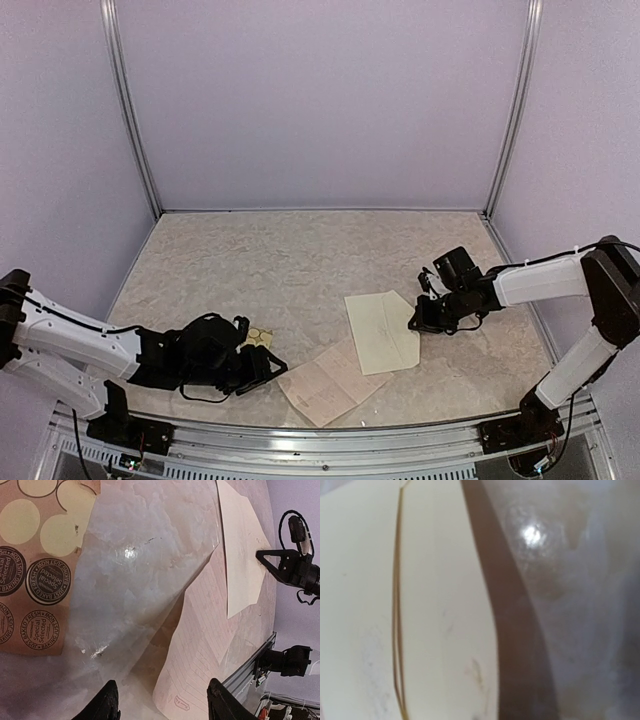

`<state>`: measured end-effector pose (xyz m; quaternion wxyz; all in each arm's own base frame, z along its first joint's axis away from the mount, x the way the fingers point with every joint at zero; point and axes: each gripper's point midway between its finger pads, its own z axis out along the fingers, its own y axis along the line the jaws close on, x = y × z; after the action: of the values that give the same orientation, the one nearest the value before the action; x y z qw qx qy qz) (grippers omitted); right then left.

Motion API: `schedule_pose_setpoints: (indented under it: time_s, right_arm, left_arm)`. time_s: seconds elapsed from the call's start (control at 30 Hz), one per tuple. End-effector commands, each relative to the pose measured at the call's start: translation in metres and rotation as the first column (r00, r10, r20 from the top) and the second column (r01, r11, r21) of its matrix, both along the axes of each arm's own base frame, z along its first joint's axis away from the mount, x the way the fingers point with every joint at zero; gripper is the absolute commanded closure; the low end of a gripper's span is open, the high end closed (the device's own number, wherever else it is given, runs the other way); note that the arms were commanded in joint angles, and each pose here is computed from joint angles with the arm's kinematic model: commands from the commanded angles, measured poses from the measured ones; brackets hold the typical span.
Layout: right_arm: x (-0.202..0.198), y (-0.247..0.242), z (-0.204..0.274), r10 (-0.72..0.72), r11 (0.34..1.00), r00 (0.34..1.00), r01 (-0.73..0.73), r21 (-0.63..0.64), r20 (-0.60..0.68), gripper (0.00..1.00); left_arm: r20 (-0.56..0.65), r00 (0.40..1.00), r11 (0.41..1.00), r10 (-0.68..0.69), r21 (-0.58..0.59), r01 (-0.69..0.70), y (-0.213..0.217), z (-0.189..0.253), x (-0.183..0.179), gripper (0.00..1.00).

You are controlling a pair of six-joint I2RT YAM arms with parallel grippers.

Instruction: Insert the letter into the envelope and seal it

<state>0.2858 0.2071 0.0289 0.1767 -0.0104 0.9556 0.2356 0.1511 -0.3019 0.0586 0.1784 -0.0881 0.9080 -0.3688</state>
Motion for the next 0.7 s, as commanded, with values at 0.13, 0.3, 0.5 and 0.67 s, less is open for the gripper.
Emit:
schedule_pose_setpoints:
  time_s: [0.13,0.3,0.5,0.67]
  right_arm:
    - [0.008,0.005,0.004,-0.002,1.000,1.000,0.002,0.025,0.010,0.97]
    - [0.008,0.006,0.005,-0.004,1.000,1.000,0.003,0.031,0.010,0.99]
    - [0.008,0.006,0.006,-0.005,0.999,1.000,0.005,0.035,0.014,1.00]
    - [0.011,0.007,0.013,-0.013,0.999,0.999,0.011,0.046,0.036,1.00]
  left_arm:
    - [-0.010,1.000,0.997,-0.017,-0.072,0.016,-0.013,0.001,-0.003,0.50]
    - [-0.028,0.999,0.998,-0.029,-0.060,0.027,-0.016,-0.008,-0.005,0.53]
    - [-0.037,0.998,0.998,-0.054,-0.026,0.053,-0.024,-0.019,-0.008,0.61]
    - [-0.007,0.999,0.999,-0.041,-0.017,0.040,-0.028,-0.014,-0.002,0.97]
